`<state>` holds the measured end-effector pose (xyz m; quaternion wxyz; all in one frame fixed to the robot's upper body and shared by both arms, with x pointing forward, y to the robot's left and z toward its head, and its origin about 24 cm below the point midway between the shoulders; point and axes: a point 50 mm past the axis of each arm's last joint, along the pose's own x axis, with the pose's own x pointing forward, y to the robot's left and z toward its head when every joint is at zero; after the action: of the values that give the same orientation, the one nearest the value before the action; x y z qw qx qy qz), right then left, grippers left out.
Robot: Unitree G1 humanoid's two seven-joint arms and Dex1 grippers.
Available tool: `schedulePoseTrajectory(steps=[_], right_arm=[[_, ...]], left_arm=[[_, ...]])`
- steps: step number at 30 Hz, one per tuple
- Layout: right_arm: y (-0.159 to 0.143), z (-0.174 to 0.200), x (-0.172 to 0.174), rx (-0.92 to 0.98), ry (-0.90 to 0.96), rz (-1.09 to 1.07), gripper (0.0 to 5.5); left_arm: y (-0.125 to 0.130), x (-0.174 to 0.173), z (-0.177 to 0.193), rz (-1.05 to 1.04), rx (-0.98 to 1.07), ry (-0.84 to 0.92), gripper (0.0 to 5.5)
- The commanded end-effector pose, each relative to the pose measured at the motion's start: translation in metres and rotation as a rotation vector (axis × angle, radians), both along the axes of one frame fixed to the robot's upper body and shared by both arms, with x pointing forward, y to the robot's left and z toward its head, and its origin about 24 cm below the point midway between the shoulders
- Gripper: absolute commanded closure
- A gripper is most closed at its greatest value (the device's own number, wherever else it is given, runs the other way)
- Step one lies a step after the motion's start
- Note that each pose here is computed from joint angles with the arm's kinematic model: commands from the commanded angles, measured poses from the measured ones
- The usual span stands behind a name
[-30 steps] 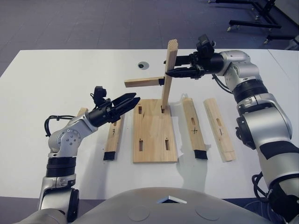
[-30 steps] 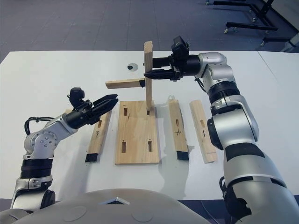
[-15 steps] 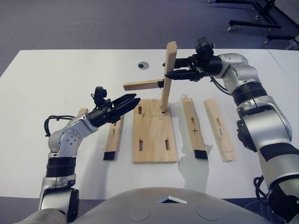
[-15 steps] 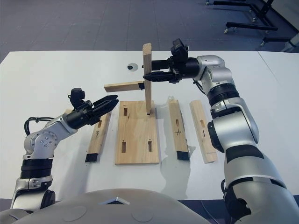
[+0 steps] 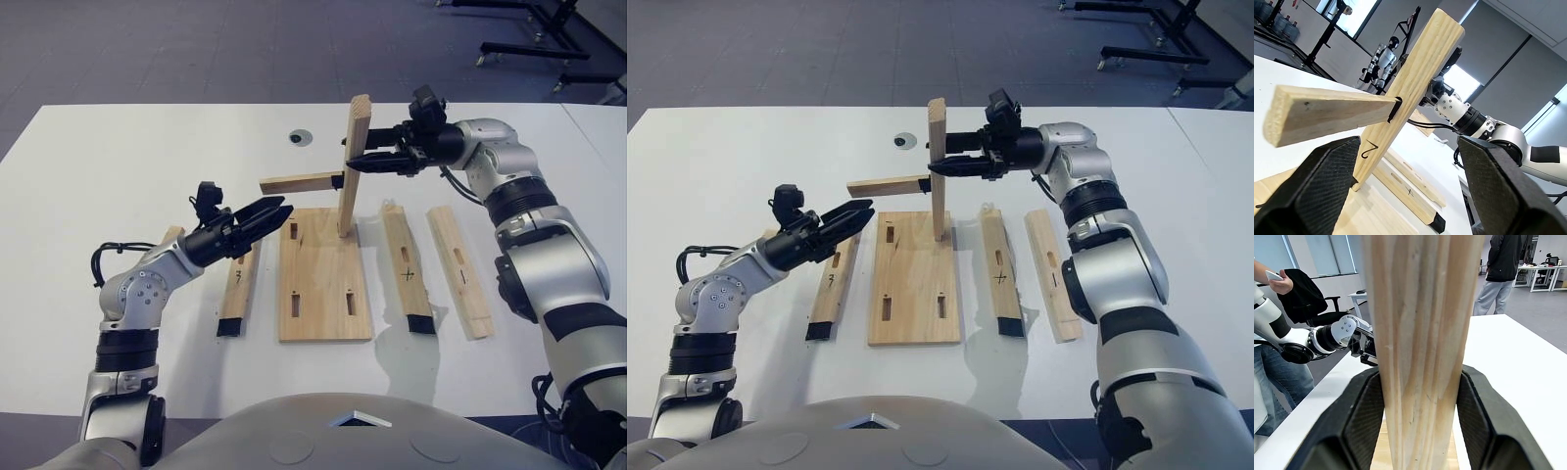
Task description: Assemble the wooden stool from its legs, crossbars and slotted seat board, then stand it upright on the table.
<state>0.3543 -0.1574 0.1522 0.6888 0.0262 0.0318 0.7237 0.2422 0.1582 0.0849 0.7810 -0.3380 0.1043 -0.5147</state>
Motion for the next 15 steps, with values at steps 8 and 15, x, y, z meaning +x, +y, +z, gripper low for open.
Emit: schedulePoseTrajectory(steps=[8, 15], right_arm=[[-0.006, -0.035, -0.009, -0.078, 0.104, -0.015, 3.43], [-0.003, -0.042, -0.012, -0.100, 0.139, 0.008, 3.43]], left_arm=[[0.005, -0.001, 0.002, -0.025, 0.030, 0.007, 1.88], [0.002, 0.000, 0.002, -0.046, 0.030, 0.007, 1.88]])
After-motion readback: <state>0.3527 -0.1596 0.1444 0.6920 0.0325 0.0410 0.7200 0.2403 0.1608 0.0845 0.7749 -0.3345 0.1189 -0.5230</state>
